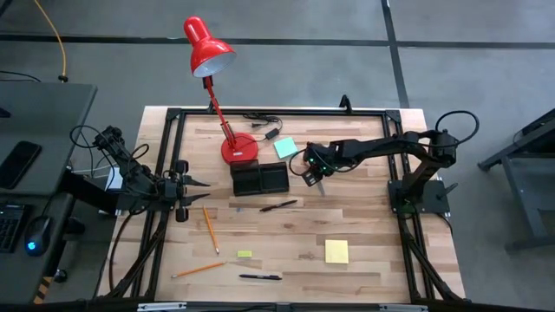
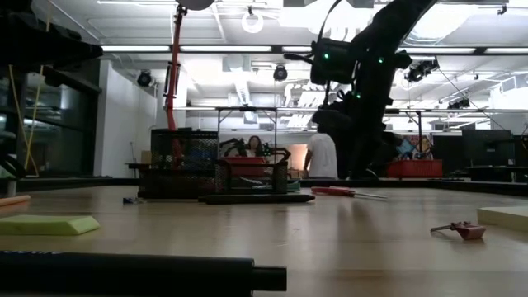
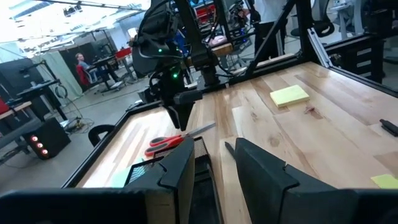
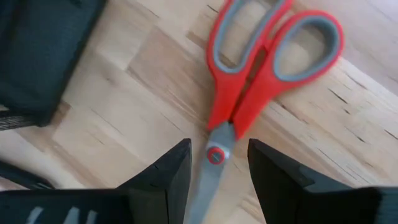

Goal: Pick and place office supplies into organizer
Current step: Put the red scissors into the desk organizer

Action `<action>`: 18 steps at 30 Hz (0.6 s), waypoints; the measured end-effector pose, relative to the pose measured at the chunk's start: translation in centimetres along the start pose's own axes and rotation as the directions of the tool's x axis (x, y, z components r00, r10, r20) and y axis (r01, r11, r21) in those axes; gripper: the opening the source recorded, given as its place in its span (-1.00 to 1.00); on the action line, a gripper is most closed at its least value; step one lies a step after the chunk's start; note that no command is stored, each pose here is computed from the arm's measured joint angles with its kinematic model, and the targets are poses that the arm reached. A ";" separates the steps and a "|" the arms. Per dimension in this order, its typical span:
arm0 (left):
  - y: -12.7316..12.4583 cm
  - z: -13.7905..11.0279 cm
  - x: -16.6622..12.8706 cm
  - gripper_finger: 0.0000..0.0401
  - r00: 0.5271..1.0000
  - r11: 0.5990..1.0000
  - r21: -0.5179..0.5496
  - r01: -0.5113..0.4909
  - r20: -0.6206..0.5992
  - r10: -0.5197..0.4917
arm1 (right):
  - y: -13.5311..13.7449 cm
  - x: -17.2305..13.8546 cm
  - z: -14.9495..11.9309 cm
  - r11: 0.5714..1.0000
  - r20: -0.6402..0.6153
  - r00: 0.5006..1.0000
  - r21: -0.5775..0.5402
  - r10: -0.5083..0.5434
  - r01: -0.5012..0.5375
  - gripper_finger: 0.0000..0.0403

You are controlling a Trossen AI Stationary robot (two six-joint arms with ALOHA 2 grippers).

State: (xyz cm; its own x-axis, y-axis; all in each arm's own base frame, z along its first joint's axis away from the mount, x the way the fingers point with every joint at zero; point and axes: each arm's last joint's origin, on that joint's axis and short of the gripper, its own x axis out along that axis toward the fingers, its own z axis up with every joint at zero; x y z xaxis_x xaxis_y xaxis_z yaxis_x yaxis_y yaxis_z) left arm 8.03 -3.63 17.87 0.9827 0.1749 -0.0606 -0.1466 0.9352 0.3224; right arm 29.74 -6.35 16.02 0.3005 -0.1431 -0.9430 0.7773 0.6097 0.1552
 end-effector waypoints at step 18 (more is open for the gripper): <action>0.0 0.0 0.0 -0.47 1.000 1.000 -0.002 0.001 0.000 -0.001 | 0.3 2.9 -0.5 0.998 -0.067 0.997 -0.049 -0.044 0.040 -0.15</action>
State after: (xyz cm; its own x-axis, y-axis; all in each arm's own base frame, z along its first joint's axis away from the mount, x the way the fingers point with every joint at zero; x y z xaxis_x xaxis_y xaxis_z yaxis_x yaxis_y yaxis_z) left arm 8.02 -3.63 17.86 0.9828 0.1741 -0.0614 -0.1458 0.9360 0.3203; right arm 30.54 -6.18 13.13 0.2287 -0.1169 -0.9665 0.7608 0.6408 0.1025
